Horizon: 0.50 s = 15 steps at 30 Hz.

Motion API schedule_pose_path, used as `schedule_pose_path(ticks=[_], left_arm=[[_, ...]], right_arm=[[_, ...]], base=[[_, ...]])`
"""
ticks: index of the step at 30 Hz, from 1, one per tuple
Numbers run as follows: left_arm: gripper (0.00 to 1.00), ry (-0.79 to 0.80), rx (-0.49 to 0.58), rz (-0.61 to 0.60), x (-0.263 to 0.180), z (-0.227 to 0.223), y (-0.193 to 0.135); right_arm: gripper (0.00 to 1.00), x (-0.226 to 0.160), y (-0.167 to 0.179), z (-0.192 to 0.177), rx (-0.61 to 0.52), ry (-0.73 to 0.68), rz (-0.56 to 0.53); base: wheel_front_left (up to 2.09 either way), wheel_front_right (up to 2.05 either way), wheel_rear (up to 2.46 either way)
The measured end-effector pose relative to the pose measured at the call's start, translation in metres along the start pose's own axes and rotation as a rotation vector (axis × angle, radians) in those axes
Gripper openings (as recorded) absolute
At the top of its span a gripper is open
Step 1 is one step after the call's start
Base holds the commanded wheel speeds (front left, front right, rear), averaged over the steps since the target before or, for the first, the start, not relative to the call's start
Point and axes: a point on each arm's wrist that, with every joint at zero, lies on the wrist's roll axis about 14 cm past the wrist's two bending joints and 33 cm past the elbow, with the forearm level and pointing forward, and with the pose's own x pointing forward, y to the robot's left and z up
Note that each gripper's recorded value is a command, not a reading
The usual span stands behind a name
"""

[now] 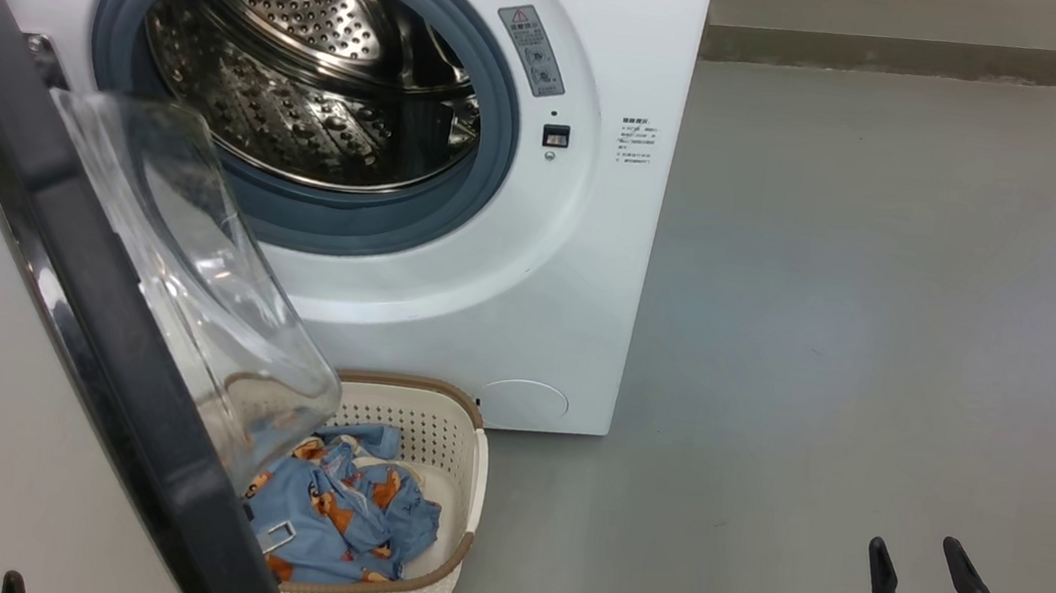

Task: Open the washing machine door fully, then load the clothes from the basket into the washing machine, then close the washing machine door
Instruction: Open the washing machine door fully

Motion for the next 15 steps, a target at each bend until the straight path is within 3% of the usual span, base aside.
schedule_pose_path(ticks=[15], left_arm=[[1.00, -0.003, 0.000, 0.001, -0.0003, 0.0009, 0.0001]], right_arm=[[1.00, 0.0000, 0.0014, -0.0026, 0.004, 0.008, 0.002]], base=[[0.00, 0.00, 0.00]])
